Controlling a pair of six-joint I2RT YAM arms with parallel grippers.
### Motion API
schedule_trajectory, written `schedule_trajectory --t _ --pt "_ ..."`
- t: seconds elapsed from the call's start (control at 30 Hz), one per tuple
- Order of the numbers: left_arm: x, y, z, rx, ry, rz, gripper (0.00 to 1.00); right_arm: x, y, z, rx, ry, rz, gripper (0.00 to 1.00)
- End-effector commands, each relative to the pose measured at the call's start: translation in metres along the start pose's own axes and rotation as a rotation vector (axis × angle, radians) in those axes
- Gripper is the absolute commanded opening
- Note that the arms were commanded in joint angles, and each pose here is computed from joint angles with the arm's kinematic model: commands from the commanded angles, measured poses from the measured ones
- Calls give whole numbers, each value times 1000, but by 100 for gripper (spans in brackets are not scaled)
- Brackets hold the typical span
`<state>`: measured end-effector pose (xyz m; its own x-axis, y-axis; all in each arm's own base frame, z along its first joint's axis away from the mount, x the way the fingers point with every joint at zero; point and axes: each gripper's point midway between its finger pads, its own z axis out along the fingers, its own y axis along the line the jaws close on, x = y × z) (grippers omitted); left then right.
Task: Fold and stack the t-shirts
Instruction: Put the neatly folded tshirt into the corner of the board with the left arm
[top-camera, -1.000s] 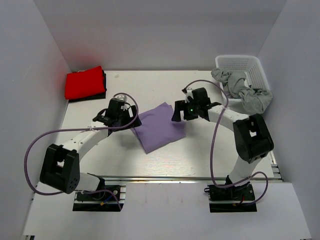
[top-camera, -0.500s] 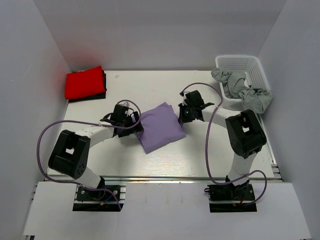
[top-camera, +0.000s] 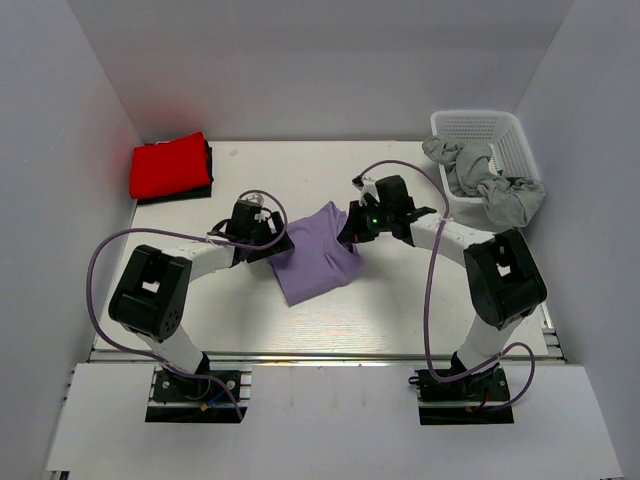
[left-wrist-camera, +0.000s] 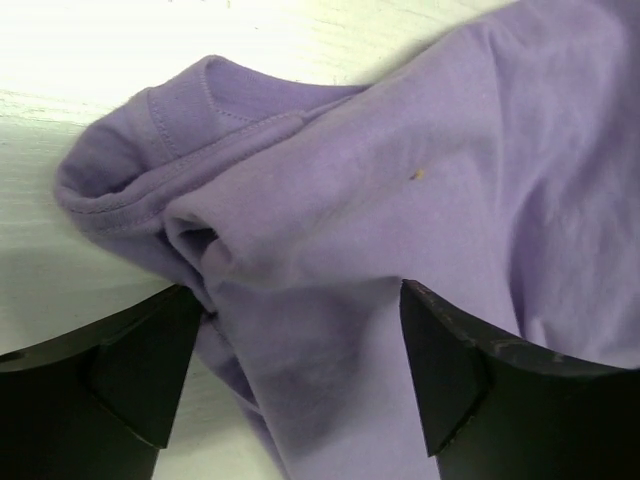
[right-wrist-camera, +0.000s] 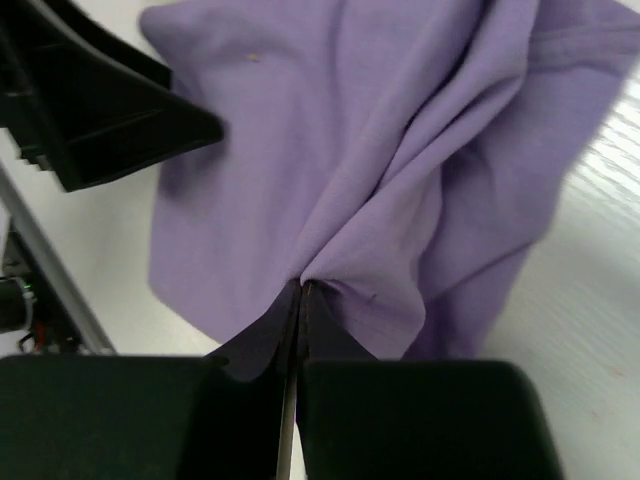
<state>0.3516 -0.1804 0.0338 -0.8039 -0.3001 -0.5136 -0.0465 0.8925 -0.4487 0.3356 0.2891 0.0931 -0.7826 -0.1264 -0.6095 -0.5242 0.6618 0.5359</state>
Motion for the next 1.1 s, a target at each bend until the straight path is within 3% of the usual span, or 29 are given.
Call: schedule_trajectory --t 0.0,0.2,0.37,0.57,0.63,0.73,0.77,0.8,0.83,0.87,0.93,0.97,1.0,1.07 --pt "27 23 6 -77 91 -35 88 -6 22 -6 -141 -23 32 0" --pt "31 39 4 -141 96 -53 74 19 -6 -1 -159 -3 215 0" --pt "36 45 11 -171 118 -55 70 30 -39 -4 -63 -11 279 0" --pt "36 44 20 -182 128 -46 64 42 -39 3 -156 20 353 2" --pt "39 48 22 -204 125 -23 64 35 -37 -1 -175 -5 337 9" --pt "43 49 28 -196 147 13 54 28 -37 -6 -173 -26 307 24" --pt "44 53 31 -211 156 22 46 25 -34 -9 -173 -31 299 30" --pt "42 52 32 -215 161 22 42 22 -32 -12 -175 -36 292 43" --pt "45 54 34 -219 170 32 38 24 -31 -13 -172 -27 295 48" --pt "41 52 36 -215 165 32 27 21 -29 -17 -174 -36 283 53" --pt "40 50 38 -202 172 54 20 19 -25 -23 -185 -35 283 62" --pt "39 49 41 -202 171 54 7 11 -19 -30 -188 -57 261 66" --pt "34 46 41 -194 162 65 0 10 -22 -32 -173 -65 253 68" --pt "29 48 43 -211 157 76 0 4 -21 -42 -135 -85 232 71"
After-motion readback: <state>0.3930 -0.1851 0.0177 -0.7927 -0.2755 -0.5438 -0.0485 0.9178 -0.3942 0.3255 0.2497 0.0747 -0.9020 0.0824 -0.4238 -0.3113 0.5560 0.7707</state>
